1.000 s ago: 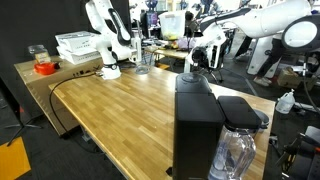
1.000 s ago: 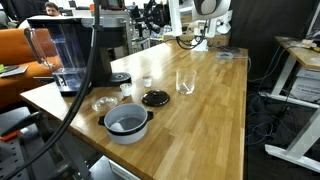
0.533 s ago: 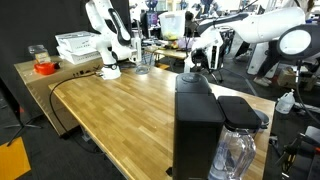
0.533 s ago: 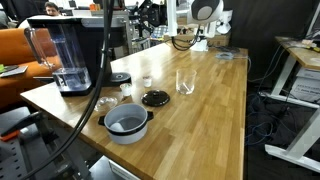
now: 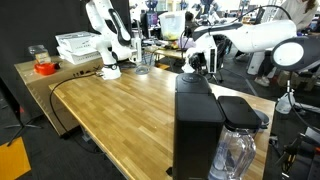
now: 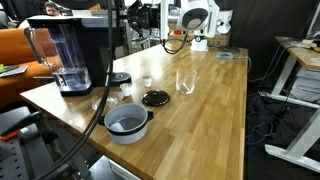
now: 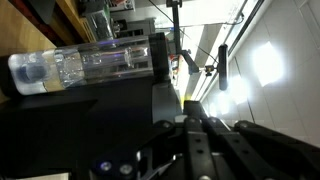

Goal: Open the lid of the coffee marker

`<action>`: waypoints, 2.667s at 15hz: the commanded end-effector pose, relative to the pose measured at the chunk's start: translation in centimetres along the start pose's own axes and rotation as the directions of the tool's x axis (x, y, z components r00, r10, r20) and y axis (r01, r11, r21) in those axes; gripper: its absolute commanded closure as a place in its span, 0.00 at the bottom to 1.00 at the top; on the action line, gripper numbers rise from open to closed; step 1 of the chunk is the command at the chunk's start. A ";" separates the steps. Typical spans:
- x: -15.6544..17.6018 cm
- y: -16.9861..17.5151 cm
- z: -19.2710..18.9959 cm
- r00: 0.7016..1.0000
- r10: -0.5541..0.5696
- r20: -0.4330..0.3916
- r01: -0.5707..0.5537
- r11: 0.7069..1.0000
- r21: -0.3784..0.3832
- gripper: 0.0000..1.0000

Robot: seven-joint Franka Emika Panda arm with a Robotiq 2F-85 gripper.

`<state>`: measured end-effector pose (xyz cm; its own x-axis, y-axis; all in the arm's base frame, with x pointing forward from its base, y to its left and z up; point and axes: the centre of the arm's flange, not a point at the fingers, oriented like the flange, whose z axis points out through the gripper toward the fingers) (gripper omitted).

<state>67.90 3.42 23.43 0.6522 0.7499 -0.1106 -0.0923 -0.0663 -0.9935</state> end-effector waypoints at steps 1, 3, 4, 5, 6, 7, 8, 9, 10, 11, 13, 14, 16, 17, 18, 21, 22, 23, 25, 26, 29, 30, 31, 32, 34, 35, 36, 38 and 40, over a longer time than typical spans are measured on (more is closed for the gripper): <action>0.1 -0.3 0.0 1.000 0.002 0.001 -0.002 1.000 -0.007 0.99; 0.0 -1.0 -0.2 1.000 0.000 -0.004 0.000 1.000 -0.024 0.99; -0.1 -1.0 -0.3 1.000 0.000 -0.005 0.000 1.000 -0.026 0.99; -0.1 -0.9 -0.3 1.000 0.000 -0.004 0.000 1.000 -0.025 0.99; -0.1 -0.8 -0.3 1.000 0.001 -0.004 -0.001 1.000 -0.024 0.99; -0.1 -0.6 -0.3 1.000 0.001 -0.004 -0.001 1.000 -0.023 0.99; -0.1 -0.5 -0.3 1.000 0.000 -0.004 0.000 1.000 -0.023 0.99; -0.1 -0.5 -0.3 1.000 0.000 -0.004 0.000 1.000 -0.023 1.00; 0.0 -0.3 -0.6 1.000 0.003 -0.002 -0.003 1.000 -0.026 1.00; 0.2 -0.1 -1.0 1.000 0.012 0.000 -0.012 0.999 -0.031 1.00; 0.6 0.1 -1.7 1.000 0.026 0.003 -0.026 0.999 -0.037 1.00; 0.8 0.2 -2.2 0.999 0.035 0.005 -0.035 0.999 -0.039 1.00; 1.2 0.6 -2.9 0.999 0.049 0.008 -0.049 0.998 -0.039 1.00; 1.4 0.9 -3.3 0.998 0.061 0.010 -0.061 0.997 -0.039 1.00; 1.6 1.1 -3.4 0.997 0.071 0.012 -0.071 0.997 -0.038 1.00; 2.1 2.1 -4.3 0.995 0.102 0.012 -0.102 0.994 -0.032 1.00; 2.3 2.3 -4.8 0.993 0.115 0.012 -0.114 0.993 -0.032 1.00; 2.5 2.3 -5.3 0.992 0.125 0.009 -0.125 0.992 -0.034 1.00; 2.7 1.8 -6.3 0.990 0.139 0.000 -0.139 0.989 -0.043 1.00; 2.7 1.5 -6.7 0.989 0.146 -0.005 -0.146 0.988 -0.050 1.00; 2.9 0.9 -7.6 0.987 0.160 -0.019 -0.161 0.984 -0.070 1.00; 3.1 1.0 -7.6 0.986 0.165 -0.017 -0.166 0.983 -0.074 1.00; 3.3 1.1 -7.4 0.986 0.169 -0.013 -0.169 0.982 -0.078 1.00; 3.5 1.3 -7.3 0.985 0.175 -0.007 -0.175 0.981 -0.081 1.00; 3.8 1.7 -6.8 0.983 0.181 0.002 -0.181 0.980 -0.085 1.00; 4.0 1.9 -6.6 0.983 0.183 0.006 -0.182 0.979 -0.087 1.00; 4.1 1.9 -6.5 0.983 0.184 0.009 -0.182 0.979 -0.091 1.00; 4.3 1.6 -6.3 0.984 0.175 0.011 -0.174 0.980 -0.095 1.00; 0.3 1.5 0.0 0.986 0.166 0.001 -0.165 0.983 -0.076 0.99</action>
<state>67.93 3.53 21.92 0.6275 0.7289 -0.2736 -0.1408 -0.2394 -0.9607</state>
